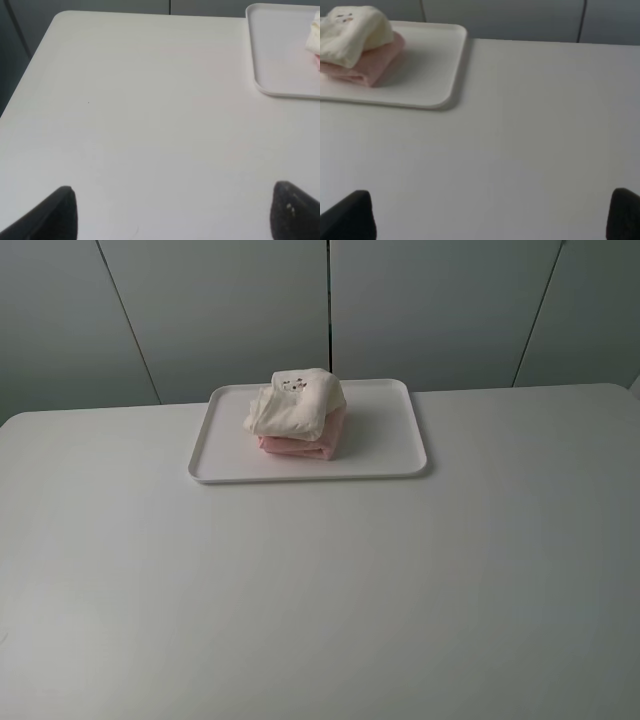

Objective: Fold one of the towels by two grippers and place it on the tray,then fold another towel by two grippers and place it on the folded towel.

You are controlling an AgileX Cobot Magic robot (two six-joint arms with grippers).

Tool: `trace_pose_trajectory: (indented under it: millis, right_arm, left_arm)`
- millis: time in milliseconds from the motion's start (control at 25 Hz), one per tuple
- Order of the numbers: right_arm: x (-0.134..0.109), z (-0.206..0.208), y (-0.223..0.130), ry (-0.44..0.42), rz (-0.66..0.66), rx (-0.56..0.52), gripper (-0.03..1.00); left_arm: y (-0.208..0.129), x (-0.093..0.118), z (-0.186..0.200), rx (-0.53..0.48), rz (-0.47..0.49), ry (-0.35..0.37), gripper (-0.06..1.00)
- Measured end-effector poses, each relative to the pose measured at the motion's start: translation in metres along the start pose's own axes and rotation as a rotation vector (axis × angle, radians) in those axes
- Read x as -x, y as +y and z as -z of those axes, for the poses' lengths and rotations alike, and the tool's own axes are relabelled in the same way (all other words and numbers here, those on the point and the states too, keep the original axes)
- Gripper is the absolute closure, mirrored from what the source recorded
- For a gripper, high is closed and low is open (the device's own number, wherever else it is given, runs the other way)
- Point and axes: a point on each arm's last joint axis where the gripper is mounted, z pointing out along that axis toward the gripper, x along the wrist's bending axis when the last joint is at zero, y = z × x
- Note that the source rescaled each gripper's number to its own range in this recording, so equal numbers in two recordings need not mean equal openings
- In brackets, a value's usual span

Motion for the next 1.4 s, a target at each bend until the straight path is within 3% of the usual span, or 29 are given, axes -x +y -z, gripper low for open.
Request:
trace_pose_trajectory:
  millis: [240,1400]
  right_arm:
    - [0.0001,0.0011,-0.0005,0.072,0.031,0.000,-0.03]
    - [0.0025,0.0009,-0.0008,0.045,0.073,-0.003,-0.03]
  left_arm:
    - [0.0000,0.0000,0.0000,0.000,0.000,0.000,-0.05]
    - [0.0001,-0.0009,0.0000,0.000,-0.007,0.010,-0.05]
